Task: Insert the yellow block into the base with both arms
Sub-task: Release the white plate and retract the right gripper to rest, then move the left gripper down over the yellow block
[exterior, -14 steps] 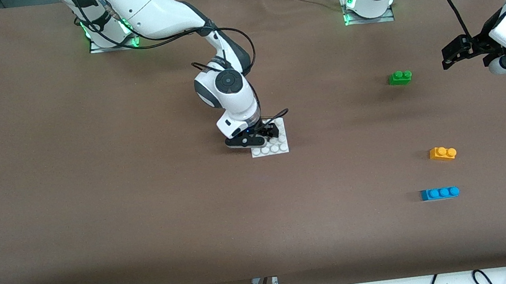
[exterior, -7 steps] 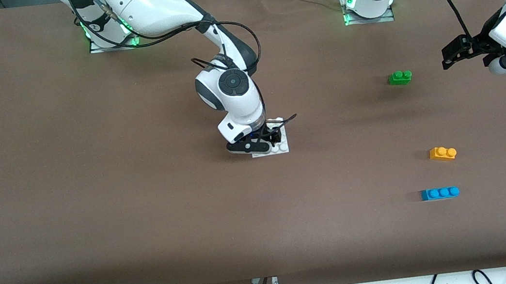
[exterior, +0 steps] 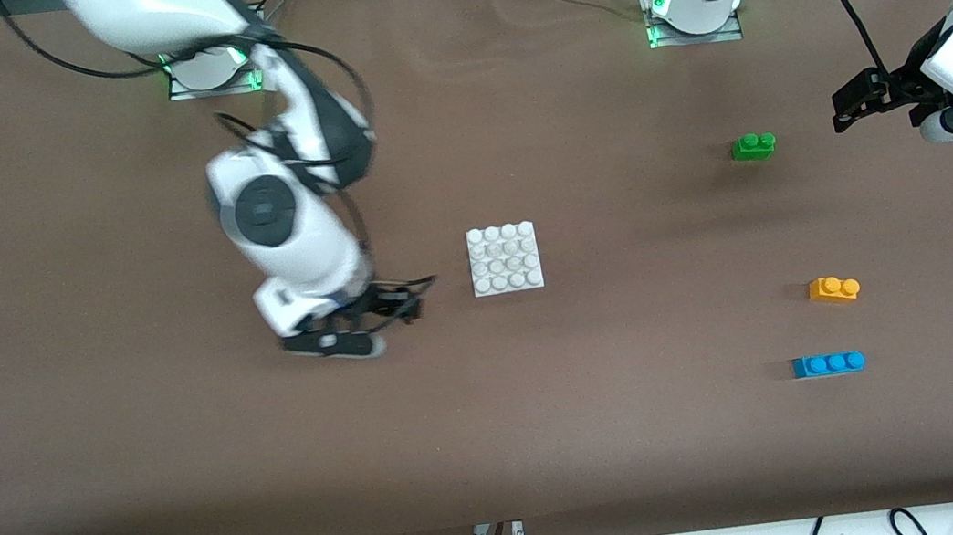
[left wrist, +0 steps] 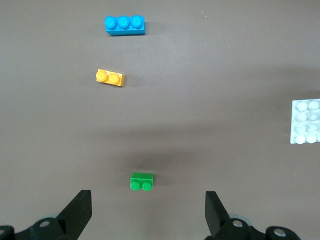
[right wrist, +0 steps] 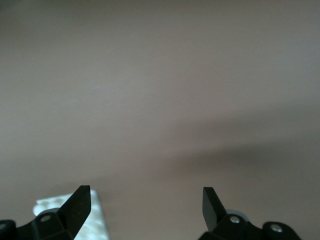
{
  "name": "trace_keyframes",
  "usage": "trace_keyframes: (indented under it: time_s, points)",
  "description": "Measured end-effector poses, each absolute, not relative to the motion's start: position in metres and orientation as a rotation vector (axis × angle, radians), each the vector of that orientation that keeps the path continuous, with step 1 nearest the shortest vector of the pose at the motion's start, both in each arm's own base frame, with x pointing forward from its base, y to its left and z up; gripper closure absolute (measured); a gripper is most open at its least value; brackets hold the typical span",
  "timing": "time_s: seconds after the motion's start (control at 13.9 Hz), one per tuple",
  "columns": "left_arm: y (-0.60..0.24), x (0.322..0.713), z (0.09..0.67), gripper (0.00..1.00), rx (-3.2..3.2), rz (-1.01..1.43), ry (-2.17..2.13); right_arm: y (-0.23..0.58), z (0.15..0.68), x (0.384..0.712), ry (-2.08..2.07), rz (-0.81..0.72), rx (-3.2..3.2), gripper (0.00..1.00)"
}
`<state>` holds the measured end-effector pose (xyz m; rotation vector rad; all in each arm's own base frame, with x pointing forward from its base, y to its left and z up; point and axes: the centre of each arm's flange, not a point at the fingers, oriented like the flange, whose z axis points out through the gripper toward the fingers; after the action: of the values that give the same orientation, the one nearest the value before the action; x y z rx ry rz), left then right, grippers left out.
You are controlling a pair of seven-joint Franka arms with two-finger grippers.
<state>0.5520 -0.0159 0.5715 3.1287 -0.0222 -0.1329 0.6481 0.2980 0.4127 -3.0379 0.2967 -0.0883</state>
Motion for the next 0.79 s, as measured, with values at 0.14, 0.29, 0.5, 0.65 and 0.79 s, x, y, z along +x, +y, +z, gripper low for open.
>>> trace_keyframes:
  time_s: [0.14, 0.29, 0.5, 0.65, 0.79]
  points:
    - [-0.016, 0.554, 0.566, 0.00, 3.128, -0.149, -0.022, 0.213, 0.465, 0.634, 0.224, -0.048, -3.063, 0.00]
    - [-0.016, 0.556, 0.563, 0.00, 3.127, -0.158, -0.023, 0.152, 0.516, 0.599, 0.191, 0.026, -3.088, 0.00]
    - [-0.016, 0.557, 0.563, 0.00, 3.127, -0.158, -0.023, 0.090, 0.583, 0.548, 0.085, 0.084, -3.102, 0.00]
    - [-0.016, 0.558, 0.561, 0.00, 3.127, -0.161, -0.025, 0.066, 0.603, 0.528, 0.052, 0.103, -3.104, 0.00]
    - [-0.016, 0.560, 0.555, 0.00, 3.126, -0.179, -0.028, 0.057, 0.604, 0.524, 0.012, 0.118, -3.103, 0.00]
